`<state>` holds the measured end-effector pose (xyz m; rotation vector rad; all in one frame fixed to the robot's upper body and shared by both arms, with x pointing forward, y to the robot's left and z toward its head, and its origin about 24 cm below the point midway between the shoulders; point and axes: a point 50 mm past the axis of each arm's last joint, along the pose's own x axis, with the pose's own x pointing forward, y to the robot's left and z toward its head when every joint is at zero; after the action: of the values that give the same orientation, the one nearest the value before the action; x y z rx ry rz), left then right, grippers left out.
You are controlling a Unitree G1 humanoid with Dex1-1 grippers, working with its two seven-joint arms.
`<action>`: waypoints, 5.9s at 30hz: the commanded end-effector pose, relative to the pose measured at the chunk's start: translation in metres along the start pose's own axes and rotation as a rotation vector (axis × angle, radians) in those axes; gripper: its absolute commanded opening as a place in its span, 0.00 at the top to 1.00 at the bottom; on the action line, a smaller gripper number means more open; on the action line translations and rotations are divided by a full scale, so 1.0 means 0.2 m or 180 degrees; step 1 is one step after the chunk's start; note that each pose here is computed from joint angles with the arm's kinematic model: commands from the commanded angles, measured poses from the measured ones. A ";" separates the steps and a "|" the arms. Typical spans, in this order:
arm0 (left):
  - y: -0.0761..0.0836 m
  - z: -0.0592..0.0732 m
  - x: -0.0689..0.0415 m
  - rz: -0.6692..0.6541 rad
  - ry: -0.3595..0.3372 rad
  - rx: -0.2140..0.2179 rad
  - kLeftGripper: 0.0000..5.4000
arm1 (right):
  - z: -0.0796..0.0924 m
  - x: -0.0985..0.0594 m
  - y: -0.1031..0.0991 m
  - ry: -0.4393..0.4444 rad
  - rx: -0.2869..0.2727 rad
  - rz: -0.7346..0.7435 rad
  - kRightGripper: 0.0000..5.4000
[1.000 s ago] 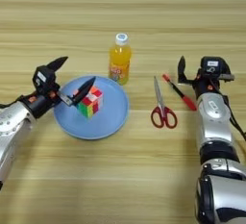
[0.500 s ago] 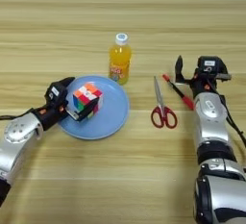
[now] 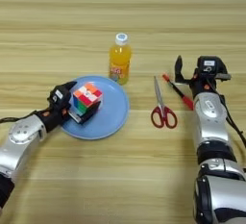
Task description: Move the objects on the table
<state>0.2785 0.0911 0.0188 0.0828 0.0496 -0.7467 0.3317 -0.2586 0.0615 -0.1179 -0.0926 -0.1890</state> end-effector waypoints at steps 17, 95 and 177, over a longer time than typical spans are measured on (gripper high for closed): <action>-0.04 -0.01 0.01 -0.0184 -0.0032 0.0054 0.16 | 0.02 0.01 0.01 -0.0034 0.0032 0.0034 0.00; 0.45 0.11 -0.09 0.2055 -0.0518 -0.0071 0.00 | 0.04 0.01 0.03 -0.0112 0.0041 0.0118 0.00; 0.47 0.11 -0.08 0.2357 -0.0535 -0.0114 0.00 | 0.23 0.06 0.59 -0.0016 0.0116 0.2652 0.00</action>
<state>0.3298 0.1701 0.0436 -0.0110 -0.1139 -0.0042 0.3573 -0.1426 0.0928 -0.1022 -0.0385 0.6516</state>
